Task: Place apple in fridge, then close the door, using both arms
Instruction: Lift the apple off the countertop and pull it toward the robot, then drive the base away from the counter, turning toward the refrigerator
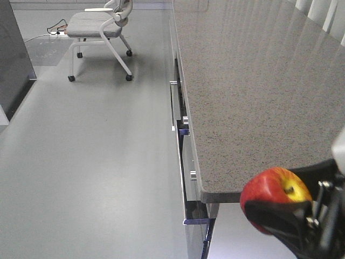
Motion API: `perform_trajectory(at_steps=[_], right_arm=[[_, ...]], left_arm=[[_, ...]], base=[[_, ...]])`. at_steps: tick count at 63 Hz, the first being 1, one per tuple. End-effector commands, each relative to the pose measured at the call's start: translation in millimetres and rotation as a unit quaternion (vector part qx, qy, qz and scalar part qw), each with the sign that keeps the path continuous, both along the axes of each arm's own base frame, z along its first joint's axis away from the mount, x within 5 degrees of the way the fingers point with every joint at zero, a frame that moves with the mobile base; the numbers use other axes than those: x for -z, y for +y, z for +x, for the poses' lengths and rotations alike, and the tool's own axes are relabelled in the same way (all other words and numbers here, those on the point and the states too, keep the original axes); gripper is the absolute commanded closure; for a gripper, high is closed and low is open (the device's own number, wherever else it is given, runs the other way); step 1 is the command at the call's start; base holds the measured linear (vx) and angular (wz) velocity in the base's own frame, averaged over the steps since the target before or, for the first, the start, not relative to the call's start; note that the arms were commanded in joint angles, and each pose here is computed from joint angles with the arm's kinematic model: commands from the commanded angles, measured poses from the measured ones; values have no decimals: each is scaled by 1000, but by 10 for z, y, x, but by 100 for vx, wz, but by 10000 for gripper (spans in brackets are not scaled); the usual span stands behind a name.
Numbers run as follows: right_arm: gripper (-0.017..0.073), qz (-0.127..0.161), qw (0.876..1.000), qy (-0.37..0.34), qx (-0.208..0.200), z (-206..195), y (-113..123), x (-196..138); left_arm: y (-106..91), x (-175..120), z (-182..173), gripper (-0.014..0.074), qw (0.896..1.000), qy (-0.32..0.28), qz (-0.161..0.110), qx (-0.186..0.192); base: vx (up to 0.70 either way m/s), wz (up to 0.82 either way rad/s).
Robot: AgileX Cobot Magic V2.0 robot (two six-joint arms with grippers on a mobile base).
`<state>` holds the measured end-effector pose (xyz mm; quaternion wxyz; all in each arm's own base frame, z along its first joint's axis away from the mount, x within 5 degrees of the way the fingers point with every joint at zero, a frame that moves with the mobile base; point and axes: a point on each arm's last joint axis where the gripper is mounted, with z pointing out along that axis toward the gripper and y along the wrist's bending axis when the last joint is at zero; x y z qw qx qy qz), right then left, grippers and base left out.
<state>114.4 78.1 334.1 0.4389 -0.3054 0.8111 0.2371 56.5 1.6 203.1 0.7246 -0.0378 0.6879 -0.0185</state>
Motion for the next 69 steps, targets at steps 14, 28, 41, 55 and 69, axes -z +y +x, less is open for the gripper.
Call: perform_trajectory(at_steps=[14, 28, 41, 55, 69], right_arm=[[196, 60, 997, -40, -17, -462, -75, -77], [196, 75, 996, -54, -18, -661, -126, 29], [196, 80, 994, -69, -19, -727, -145, 16], [196, 80, 994, -69, -19, -727, -145, 16], [196, 80, 994, -69, -19, -727, -145, 16]], left_arm=[[-2, -2, -7, 600, 999, -33, -3, 3], [-2, -2, -7, 600, 999, -33, -3, 3], [-2, -2, -7, 600, 999, -33, -3, 3], [-2, -2, -7, 600, 999, -33, -3, 3], [-2, -2, -7, 600, 999, -33, -3, 3]], base=[[0, 0], [0, 0], [0, 0], [0, 0], [0, 0]])
